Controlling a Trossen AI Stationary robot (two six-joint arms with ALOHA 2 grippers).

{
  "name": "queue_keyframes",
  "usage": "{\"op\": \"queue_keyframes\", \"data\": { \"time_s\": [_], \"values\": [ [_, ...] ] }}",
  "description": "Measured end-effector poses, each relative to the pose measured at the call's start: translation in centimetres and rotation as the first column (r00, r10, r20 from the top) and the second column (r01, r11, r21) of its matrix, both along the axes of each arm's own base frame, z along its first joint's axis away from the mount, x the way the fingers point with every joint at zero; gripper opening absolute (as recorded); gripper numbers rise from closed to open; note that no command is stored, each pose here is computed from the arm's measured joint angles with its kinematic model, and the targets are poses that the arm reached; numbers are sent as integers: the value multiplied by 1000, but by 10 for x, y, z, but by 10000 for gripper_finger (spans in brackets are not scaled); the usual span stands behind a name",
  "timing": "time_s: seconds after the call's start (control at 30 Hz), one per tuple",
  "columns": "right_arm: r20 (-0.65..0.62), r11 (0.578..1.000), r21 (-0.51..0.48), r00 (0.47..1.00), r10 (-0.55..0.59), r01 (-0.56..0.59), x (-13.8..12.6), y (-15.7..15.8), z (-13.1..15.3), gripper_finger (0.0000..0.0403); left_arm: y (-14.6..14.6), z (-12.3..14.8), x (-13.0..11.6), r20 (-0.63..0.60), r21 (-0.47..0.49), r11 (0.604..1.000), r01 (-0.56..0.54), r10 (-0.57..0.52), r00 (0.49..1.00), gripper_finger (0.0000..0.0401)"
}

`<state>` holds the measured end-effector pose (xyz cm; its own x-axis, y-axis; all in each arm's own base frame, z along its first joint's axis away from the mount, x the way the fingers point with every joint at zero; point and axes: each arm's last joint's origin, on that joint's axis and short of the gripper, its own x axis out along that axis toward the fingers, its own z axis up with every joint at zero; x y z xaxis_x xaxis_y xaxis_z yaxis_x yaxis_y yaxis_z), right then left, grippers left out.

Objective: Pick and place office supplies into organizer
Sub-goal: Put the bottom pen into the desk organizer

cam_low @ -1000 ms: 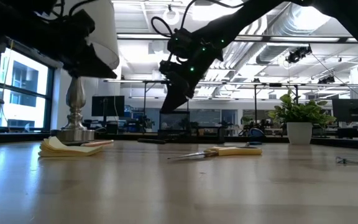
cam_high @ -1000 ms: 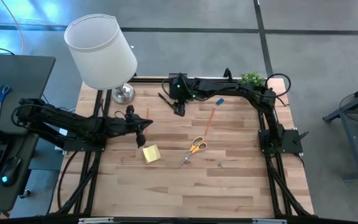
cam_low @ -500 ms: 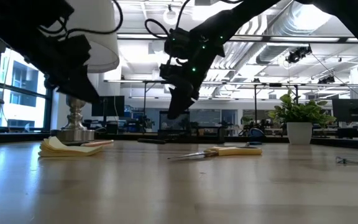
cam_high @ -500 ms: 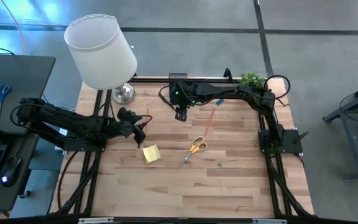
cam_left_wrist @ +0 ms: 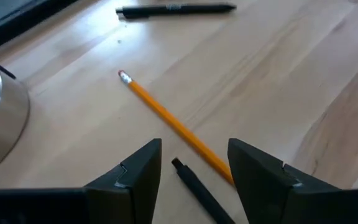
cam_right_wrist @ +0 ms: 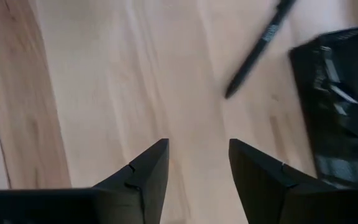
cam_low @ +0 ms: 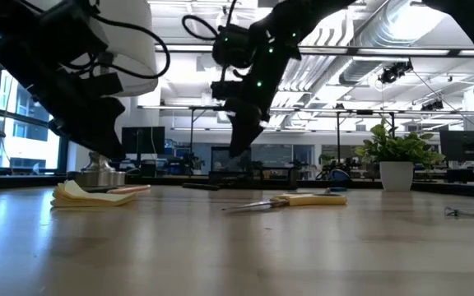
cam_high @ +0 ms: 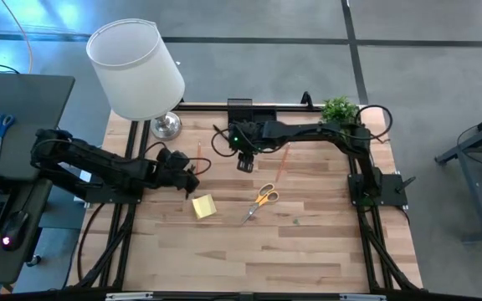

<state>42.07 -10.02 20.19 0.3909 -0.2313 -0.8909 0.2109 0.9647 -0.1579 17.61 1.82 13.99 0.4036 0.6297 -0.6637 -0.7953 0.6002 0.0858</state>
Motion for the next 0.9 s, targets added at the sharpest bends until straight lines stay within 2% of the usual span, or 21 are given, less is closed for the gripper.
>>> {"op": "queue_keyframes", "data": {
  "time_s": [0.2, 0.43, 0.9],
  "values": [
    [-36, 998, -46, 999, -36, 34, -10, 9, 16, 131, -3, -1, 0, -2, -21, 1000, 12, -12, 1000, 172],
    [-92, 995, -89, 994, -52, 43, -14, 20, 16, 114, -16, -1, -3, 1, 34, 999, 27, -27, 1000, 172],
    [-59, 992, -114, 996, -66, 59, -28, 32, 47, 74, -21, -2, -5, -1, 23, 999, 27, -27, 1000, 172]
  ]
}}
